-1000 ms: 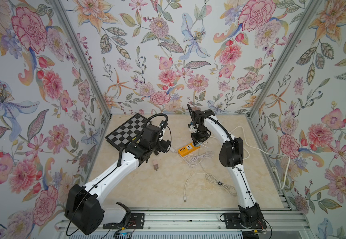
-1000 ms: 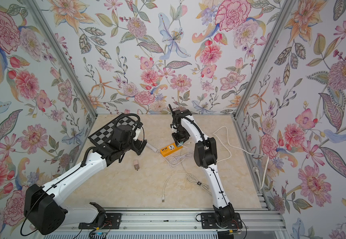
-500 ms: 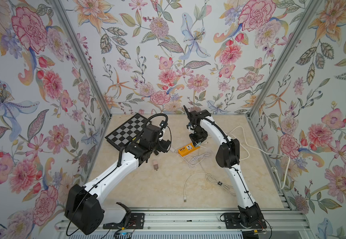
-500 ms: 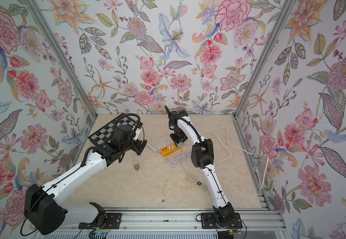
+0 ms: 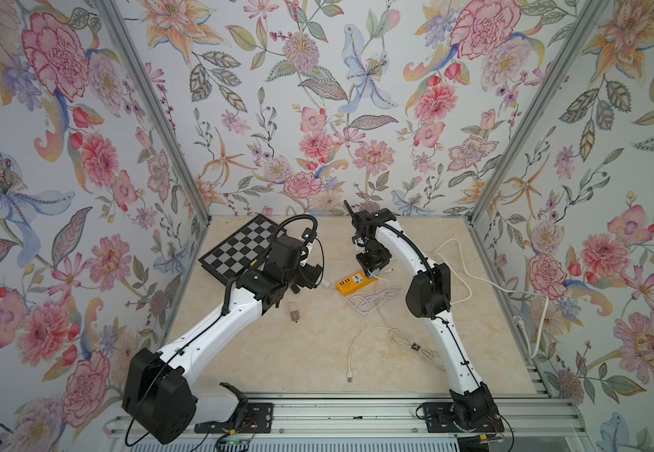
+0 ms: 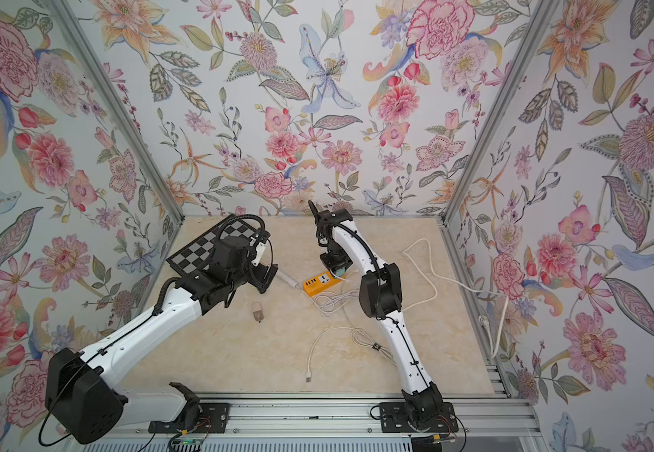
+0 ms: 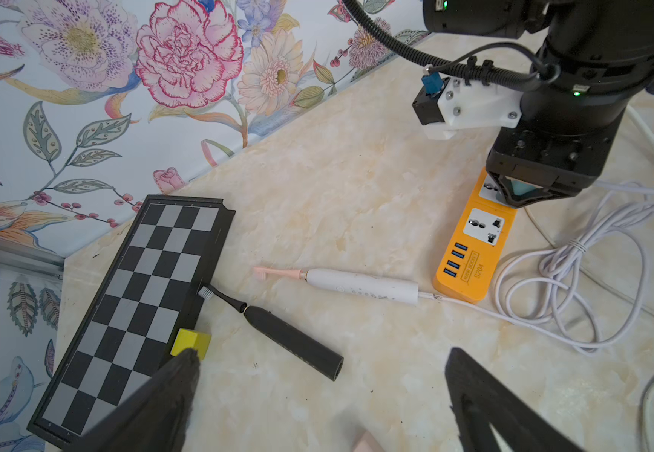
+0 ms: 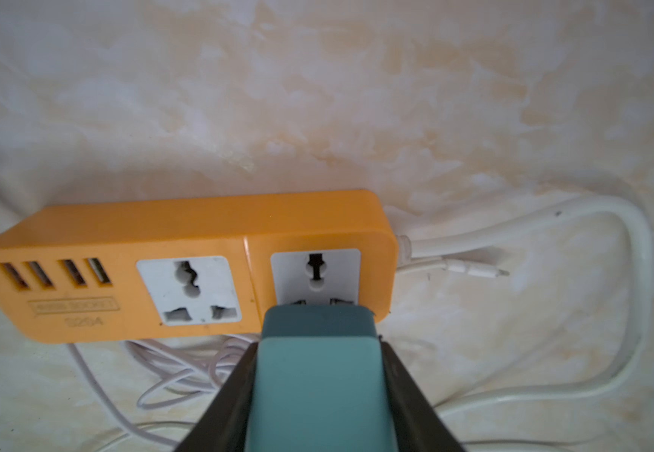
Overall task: Charge the electric toothbrush
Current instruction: Insert the plug into the socket, then pick up the charging cable from the center of the board.
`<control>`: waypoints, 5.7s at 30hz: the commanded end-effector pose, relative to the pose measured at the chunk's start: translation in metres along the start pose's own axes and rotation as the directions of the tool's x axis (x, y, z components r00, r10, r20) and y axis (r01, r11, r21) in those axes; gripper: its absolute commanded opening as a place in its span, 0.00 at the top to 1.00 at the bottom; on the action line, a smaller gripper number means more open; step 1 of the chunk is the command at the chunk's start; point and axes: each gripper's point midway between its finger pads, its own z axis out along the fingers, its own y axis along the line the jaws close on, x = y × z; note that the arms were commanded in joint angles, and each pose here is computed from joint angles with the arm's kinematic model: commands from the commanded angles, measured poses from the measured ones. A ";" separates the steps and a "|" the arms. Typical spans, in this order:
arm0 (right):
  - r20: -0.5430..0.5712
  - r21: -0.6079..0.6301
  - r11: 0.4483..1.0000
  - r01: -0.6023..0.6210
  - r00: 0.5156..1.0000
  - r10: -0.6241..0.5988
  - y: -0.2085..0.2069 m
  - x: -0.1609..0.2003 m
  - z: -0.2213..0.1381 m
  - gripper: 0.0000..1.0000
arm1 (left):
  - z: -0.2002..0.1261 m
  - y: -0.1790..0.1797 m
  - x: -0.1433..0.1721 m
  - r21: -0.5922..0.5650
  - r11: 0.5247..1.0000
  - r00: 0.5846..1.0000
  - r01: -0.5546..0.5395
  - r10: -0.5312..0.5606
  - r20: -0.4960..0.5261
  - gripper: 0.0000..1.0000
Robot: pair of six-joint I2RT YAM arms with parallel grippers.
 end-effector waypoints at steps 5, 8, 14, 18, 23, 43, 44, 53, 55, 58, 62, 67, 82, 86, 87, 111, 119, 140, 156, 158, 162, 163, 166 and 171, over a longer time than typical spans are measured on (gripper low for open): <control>-0.032 -0.073 0.997 0.011 0.999 -0.014 0.029 -0.021 0.111 0.73 | 0.000 0.002 0.006 -0.001 1.000 1.000 0.006 -0.006 -0.012 0.01; 0.029 -0.092 0.996 0.006 1.000 -0.003 0.029 -0.033 0.091 0.68 | 0.000 0.003 0.005 -0.002 1.000 1.000 0.005 -0.005 -0.011 0.01; 0.122 -0.072 0.997 0.018 0.993 -0.009 0.021 -0.044 0.048 0.62 | 0.001 0.002 0.007 -0.002 1.000 1.000 0.004 -0.004 -0.015 0.01; 0.145 -0.054 0.998 0.023 0.989 -0.015 0.014 -0.042 0.031 0.56 | 0.000 0.002 0.006 -0.001 1.000 1.000 0.005 -0.005 -0.013 0.01; 0.197 -0.047 0.998 0.042 0.980 -0.032 0.015 -0.046 0.005 0.45 | 0.001 0.002 0.006 0.000 1.000 1.000 0.004 -0.004 -0.015 0.01; 0.226 -0.057 0.998 -0.003 0.974 0.015 0.001 -0.020 -0.037 0.49 | -0.001 0.003 0.005 -0.002 1.000 1.000 0.005 -0.005 -0.012 0.01; 0.219 -0.069 0.998 -0.006 0.976 0.021 0.001 -0.018 -0.034 0.52 | -0.001 0.002 0.005 0.001 1.000 1.000 0.005 -0.005 -0.011 0.01; 0.182 -0.089 0.996 -0.025 0.982 0.041 -0.007 -0.006 -0.001 0.69 | -0.001 0.002 0.005 0.000 1.000 1.000 0.007 -0.007 -0.010 0.01; 0.169 -0.109 0.994 -0.027 0.985 0.045 -0.002 -0.006 0.010 0.70 | -0.001 0.002 0.005 0.002 1.000 1.000 0.006 -0.005 -0.010 0.01; 0.155 -0.117 0.993 -0.014 0.987 0.032 0.008 -0.007 0.028 0.72 | 0.000 0.002 0.005 -0.001 1.000 1.000 0.007 -0.007 -0.011 0.01; 0.112 -0.045 0.999 -0.018 0.993 0.023 0.003 0.000 0.052 0.75 | -0.001 0.003 0.005 -0.002 1.000 1.000 0.005 -0.005 -0.011 0.01; 0.159 -0.036 0.999 -0.016 0.987 0.021 0.003 0.001 0.028 0.73 | 0.000 0.002 0.005 0.003 1.000 1.000 0.006 -0.006 -0.011 0.01; 0.710 -0.262 0.965 0.014 0.680 0.183 0.001 -0.050 -0.242 0.26 | -0.025 -0.007 -0.029 0.095 0.971 0.968 0.219 -0.229 0.104 0.01; 0.761 -0.270 0.963 0.023 0.617 0.199 0.002 0.005 -0.246 0.30 | -0.033 -0.052 -0.022 0.198 0.898 0.904 0.392 -0.417 0.100 0.11; 0.786 -0.291 0.956 0.039 0.579 0.216 0.005 0.024 -0.245 0.29 | -0.031 -0.073 -0.012 0.224 0.878 0.891 0.422 -0.447 0.074 0.14; 0.678 -0.489 0.868 -0.089 0.587 0.442 0.009 0.151 -0.140 0.28 | -0.030 -0.257 0.226 0.065 0.974 0.795 0.215 -0.136 -0.591 0.56; 0.673 -0.493 0.867 -0.078 0.598 0.436 0.012 0.148 -0.140 0.28 | -0.043 -0.234 0.192 0.090 0.982 0.875 0.165 -0.104 -0.473 0.46; 0.665 -0.492 0.868 -0.071 0.613 0.427 0.017 0.142 -0.138 0.28 | -0.046 -0.257 0.198 0.253 0.923 0.875 0.289 -0.148 -0.460 0.37; 0.662 -0.502 0.862 -0.063 0.613 0.431 0.020 0.138 -0.143 0.27 | -0.035 -0.232 0.229 0.177 0.980 0.851 0.093 0.013 -0.524 1.00; 0.663 -0.513 0.857 -0.045 0.614 0.428 0.023 0.137 -0.147 0.28 | -0.031 -0.216 0.211 0.151 0.988 0.873 0.026 0.051 -0.484 1.00; 0.667 -0.531 0.846 0.043 0.638 0.386 0.036 0.132 -0.152 0.29 | -0.036 -0.177 0.127 0.121 0.984 0.953 -0.134 0.162 -0.258 1.00; 0.663 -0.553 0.828 0.090 0.649 0.373 0.043 0.130 -0.156 0.29 | -0.042 -0.170 0.103 0.125 0.974 0.961 -0.190 0.211 -0.179 1.00; 0.629 -0.664 0.711 0.232 0.687 0.364 0.072 0.125 -0.169 0.29 | -0.064 -0.153 0.045 0.073 0.921 0.923 -0.382 0.376 0.078 1.00; 0.717 -0.637 0.639 0.431 0.635 0.287 0.105 0.127 -0.187 0.25 | -0.075 -0.136 0.009 -0.002 0.783 0.755 -0.622 0.601 0.264 1.00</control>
